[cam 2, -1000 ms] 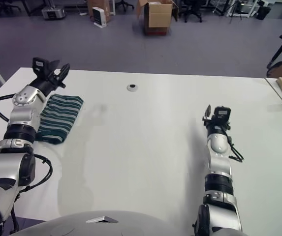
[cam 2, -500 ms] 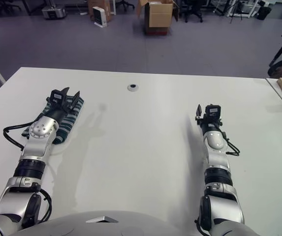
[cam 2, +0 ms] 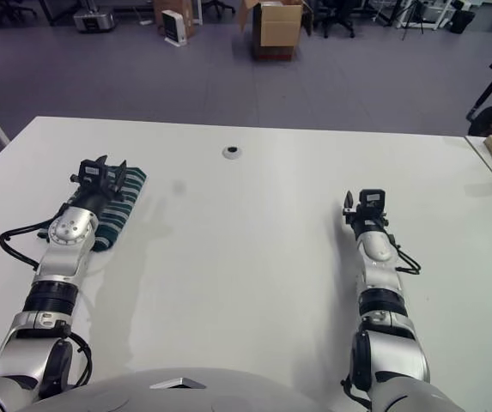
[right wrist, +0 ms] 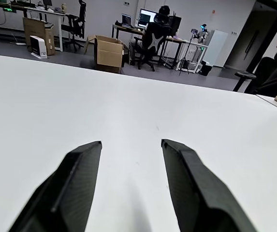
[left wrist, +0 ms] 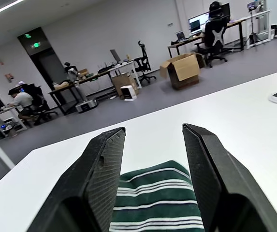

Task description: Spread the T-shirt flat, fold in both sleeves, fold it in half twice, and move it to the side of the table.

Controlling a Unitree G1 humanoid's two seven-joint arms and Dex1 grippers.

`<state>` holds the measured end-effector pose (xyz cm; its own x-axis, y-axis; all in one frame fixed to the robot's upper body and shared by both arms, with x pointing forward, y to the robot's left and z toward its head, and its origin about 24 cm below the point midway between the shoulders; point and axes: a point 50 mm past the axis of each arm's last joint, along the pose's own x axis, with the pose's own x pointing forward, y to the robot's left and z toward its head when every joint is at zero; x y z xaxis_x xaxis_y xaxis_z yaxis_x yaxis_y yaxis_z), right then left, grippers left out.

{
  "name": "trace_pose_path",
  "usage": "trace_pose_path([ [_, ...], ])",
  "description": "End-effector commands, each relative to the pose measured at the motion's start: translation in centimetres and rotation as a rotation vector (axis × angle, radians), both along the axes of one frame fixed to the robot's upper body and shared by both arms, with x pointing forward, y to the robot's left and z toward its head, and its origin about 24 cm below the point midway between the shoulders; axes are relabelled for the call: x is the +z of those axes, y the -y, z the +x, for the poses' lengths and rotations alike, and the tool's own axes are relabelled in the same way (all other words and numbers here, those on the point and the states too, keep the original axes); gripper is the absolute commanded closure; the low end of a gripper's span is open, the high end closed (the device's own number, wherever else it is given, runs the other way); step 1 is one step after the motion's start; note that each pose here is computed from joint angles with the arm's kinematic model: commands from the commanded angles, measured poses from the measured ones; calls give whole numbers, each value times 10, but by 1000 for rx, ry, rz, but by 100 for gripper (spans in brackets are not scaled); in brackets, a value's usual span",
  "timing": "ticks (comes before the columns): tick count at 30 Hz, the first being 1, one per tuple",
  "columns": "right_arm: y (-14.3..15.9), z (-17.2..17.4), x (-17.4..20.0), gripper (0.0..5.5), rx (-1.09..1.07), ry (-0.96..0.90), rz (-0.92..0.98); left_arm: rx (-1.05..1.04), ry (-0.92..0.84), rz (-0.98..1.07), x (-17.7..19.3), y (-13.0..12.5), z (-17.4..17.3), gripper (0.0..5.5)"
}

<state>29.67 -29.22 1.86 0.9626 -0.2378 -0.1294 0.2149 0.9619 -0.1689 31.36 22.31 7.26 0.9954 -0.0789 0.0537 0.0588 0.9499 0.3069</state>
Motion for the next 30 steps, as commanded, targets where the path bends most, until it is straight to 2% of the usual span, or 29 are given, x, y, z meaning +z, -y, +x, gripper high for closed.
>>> trace_pose_path([
  [1,4,9,2,319,-67,-1,98,43,-15,-15,-7,1,-6,333],
  [8,14,6,0,319,-188,57,264,36,1,-13,-3,12,3,333],
  [18,14,16,15,319,-184,165,385,105,25,-101,0,1,1,333],
  [30,5,17,20,319,-31,201,426,163,23,-115,-2,-12,-7,333],
])
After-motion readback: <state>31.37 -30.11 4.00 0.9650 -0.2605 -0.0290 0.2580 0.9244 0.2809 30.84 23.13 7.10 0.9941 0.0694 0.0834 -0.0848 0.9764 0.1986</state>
